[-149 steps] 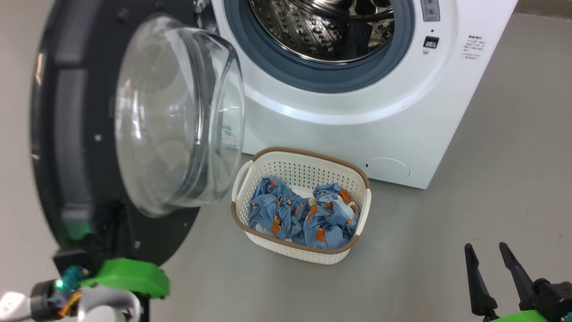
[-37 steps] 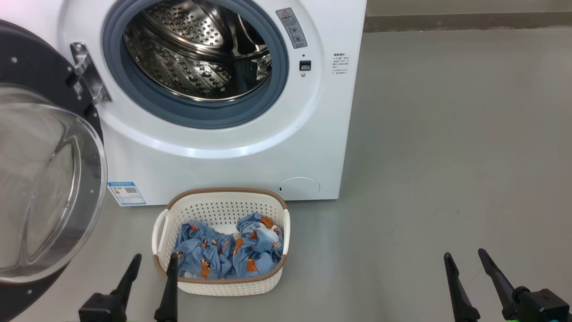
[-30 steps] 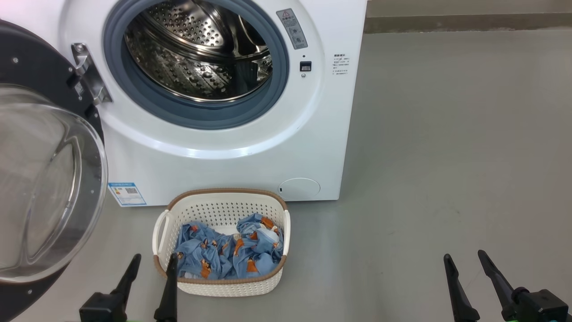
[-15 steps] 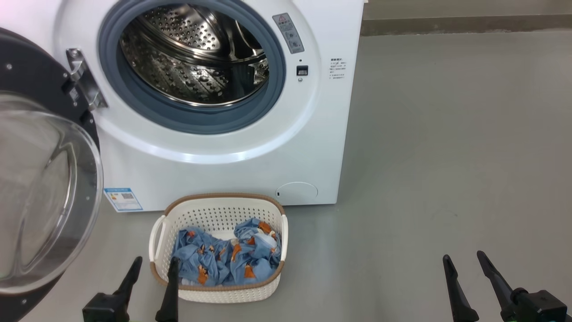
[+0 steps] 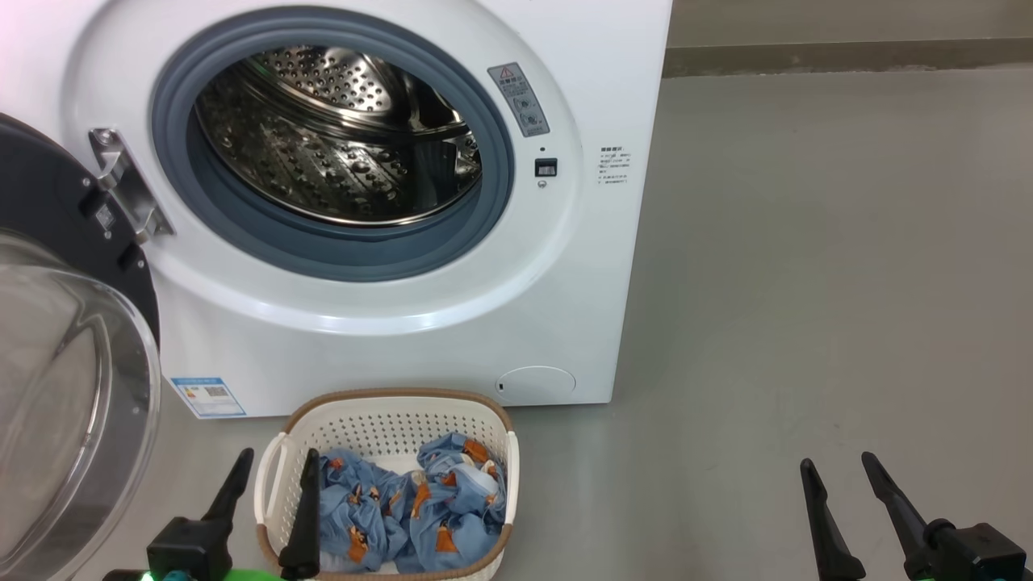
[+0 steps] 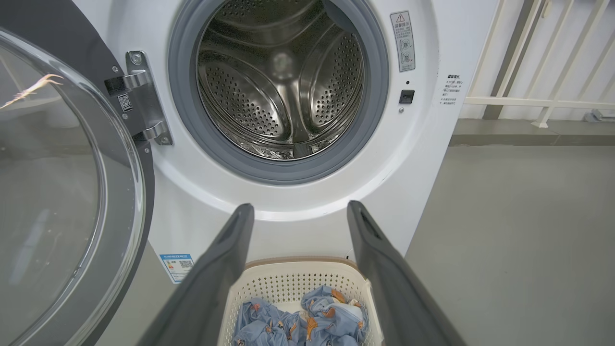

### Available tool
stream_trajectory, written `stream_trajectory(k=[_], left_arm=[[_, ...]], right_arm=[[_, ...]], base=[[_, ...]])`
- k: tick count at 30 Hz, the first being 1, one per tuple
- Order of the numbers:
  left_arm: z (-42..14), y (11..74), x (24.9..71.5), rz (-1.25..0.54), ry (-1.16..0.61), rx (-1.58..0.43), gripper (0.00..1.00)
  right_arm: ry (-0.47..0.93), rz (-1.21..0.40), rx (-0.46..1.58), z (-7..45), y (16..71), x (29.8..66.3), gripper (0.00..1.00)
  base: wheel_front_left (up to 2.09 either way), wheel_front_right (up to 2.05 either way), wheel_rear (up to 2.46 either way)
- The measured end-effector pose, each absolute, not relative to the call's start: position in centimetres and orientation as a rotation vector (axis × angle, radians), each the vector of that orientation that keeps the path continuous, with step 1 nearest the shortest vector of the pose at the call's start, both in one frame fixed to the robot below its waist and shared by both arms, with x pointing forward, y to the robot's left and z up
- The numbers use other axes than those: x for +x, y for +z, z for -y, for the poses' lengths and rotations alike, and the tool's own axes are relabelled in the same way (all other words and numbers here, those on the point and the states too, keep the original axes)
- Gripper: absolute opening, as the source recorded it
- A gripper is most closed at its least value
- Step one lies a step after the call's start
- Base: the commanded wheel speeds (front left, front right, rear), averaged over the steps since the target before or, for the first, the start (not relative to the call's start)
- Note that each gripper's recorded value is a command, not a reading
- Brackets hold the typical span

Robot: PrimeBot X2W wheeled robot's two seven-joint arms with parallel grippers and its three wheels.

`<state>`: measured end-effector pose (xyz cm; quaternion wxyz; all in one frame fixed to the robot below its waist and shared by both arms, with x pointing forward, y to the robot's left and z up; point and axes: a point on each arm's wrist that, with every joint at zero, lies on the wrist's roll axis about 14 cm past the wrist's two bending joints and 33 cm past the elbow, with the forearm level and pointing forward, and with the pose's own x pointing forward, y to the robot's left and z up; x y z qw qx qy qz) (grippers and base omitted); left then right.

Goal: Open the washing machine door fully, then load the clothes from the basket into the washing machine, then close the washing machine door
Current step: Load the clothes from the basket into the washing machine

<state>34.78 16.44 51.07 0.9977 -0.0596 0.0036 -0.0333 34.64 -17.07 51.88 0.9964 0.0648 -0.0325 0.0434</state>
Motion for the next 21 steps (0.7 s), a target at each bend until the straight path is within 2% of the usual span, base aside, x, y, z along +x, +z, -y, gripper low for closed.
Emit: stream_trajectory(k=[21], left_arm=[[-16.24,50.56,34.79,-0.026,-0.071,-0.109,1.00]], right_arm=[[0.092,0.056,0.132,16.87,51.60,34.72,1.00]], base=[[0.02,-0.02,0.00]])
